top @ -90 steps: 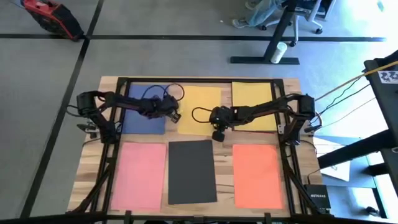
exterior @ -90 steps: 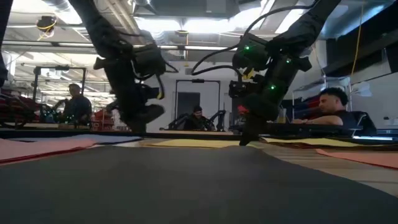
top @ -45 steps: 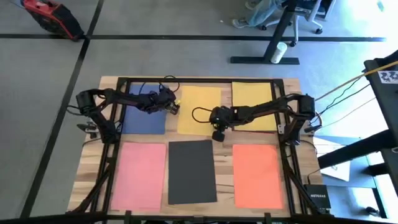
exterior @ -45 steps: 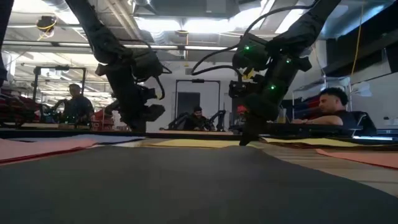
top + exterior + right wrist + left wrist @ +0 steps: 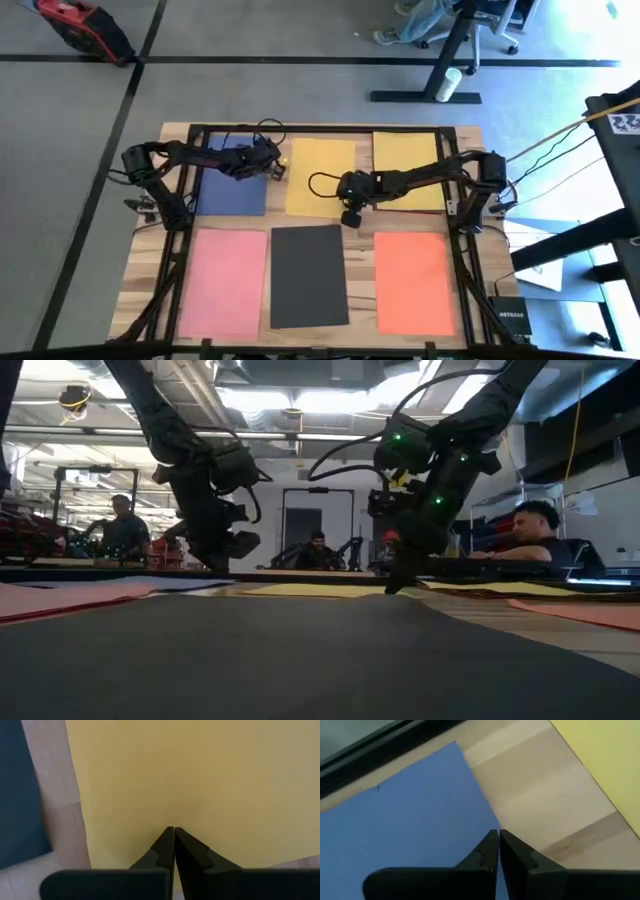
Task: Organize paper
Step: Stack the blue paper on top of the other blue paper, then stack the yellow paper on top of the other yellow paper
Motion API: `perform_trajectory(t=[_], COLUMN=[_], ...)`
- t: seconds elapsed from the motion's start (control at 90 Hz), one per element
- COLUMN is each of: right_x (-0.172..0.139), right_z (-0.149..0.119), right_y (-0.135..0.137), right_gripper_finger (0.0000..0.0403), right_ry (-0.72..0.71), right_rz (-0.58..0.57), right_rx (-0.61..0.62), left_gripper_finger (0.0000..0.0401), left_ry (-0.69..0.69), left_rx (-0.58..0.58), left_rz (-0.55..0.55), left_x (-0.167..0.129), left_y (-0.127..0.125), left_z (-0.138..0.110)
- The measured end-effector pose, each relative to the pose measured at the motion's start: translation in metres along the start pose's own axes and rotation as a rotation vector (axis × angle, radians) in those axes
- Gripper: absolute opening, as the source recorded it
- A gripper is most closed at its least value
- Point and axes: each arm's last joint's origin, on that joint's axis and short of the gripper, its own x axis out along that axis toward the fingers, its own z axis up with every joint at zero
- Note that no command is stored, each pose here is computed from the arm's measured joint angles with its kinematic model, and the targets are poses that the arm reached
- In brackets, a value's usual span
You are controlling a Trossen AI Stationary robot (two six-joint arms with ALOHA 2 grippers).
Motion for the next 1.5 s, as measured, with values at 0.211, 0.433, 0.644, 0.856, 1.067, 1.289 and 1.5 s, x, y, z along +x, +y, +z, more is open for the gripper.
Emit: perform_trajectory(t=[0.211,0.433,0.644,0.856,1.067,1.289,1.5], right_x=[0.0,0.0,-0.017,-0.07,-0.103,-0.089,-0.068], right_z=[0.0,0.0,0.001,0.0,-0.02,-0.037,-0.047], right_y=[0.0,0.0,-0.001,0.0,0.011,0.025,0.025], right_gripper_finger=[0.0,0.0,0.0,0.0,0.0026,0.0092,0.012], right_ry=[0.0,-0.002,-0.004,-0.019,0.102,0.232,0.321], right_rz=[0.0,-0.013,-0.011,0.009,0.027,-0.046,-0.115], right_rx=[-0.001,-0.013,-0.034,-0.037,-0.071,-0.138,-0.162], left_gripper_finger=[0.0,0.0,0.0,0.0,0.0,0.0,0.0], left_ry=[-0.003,-0.092,-0.24,-0.358,-0.373,-0.38,-0.374], left_rx=[0.004,0.015,0.04,0.082,0.113,0.169,0.179], left_rz=[-0.005,-0.073,-0.174,-0.264,-0.307,-0.33,-0.334], left_x=[-0.002,-0.025,-0.065,-0.096,-0.105,-0.11,-0.109], left_y=[-0.001,-0.011,-0.019,-0.024,-0.028,-0.036,-0.036], left_z=[0.0,0.011,0.03,0.036,0.034,0.028,0.024])
